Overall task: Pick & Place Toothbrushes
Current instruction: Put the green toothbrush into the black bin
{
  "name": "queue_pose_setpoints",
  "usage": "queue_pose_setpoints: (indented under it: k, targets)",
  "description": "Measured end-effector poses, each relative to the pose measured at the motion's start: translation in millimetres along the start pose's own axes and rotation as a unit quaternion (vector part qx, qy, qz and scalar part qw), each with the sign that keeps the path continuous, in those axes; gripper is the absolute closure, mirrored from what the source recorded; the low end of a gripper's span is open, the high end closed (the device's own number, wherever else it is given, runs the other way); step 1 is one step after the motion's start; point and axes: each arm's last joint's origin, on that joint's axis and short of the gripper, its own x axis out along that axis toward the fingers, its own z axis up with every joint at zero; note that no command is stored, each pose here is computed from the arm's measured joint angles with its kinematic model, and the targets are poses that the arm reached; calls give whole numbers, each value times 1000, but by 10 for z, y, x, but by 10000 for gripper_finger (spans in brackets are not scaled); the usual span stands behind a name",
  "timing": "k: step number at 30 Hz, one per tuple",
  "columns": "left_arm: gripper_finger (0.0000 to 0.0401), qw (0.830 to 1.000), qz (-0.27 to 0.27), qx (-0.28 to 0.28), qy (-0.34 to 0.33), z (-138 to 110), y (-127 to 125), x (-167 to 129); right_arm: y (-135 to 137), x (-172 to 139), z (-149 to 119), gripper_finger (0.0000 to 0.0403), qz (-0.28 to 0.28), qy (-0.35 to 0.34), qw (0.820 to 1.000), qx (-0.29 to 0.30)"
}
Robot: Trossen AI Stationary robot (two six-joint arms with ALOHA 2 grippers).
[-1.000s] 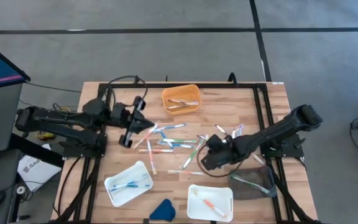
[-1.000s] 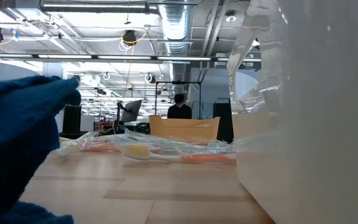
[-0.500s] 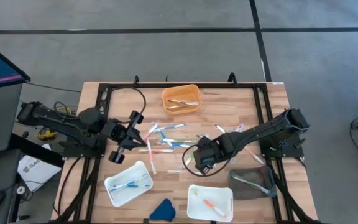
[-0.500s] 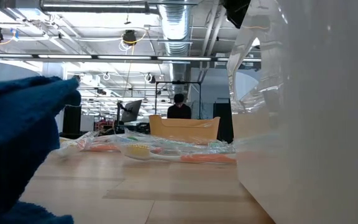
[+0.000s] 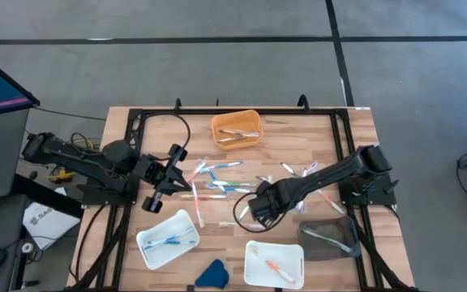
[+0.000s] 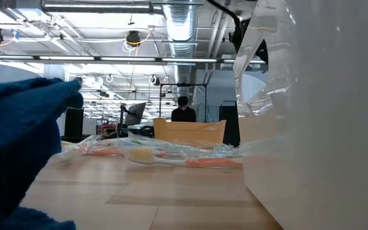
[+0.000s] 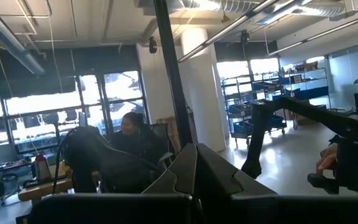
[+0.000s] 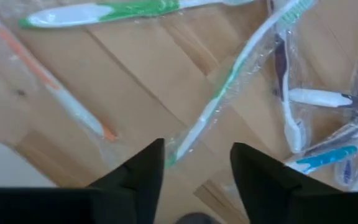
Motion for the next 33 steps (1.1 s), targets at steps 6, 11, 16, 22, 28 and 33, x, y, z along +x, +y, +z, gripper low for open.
queue_pose_setpoints:
  k: [6,11,16,22,28,33]
  targets:
    - [400,1000,-1,-1,0,1,-7,1,38,168,35,173,-33,3,999,-31]
    - [400,1000,-10,-4,-2,6,-44,9,4,195,65,172,-61,-11,997,-44]
    - [400,1000,-18,-6,-4,11,-80,16,-50,180,132,189,-60,-11,997,-47]
    - [400,1000,-19,-6,-4,11,-83,16,-60,219,166,199,-46,1,998,-45]
    - [400,1000,-19,-6,-4,11,-83,16,-216,561,44,189,-34,36,998,-26]
    - [400,1000,-18,-3,-5,13,-81,17,-324,717,-12,182,-25,35,999,-9]
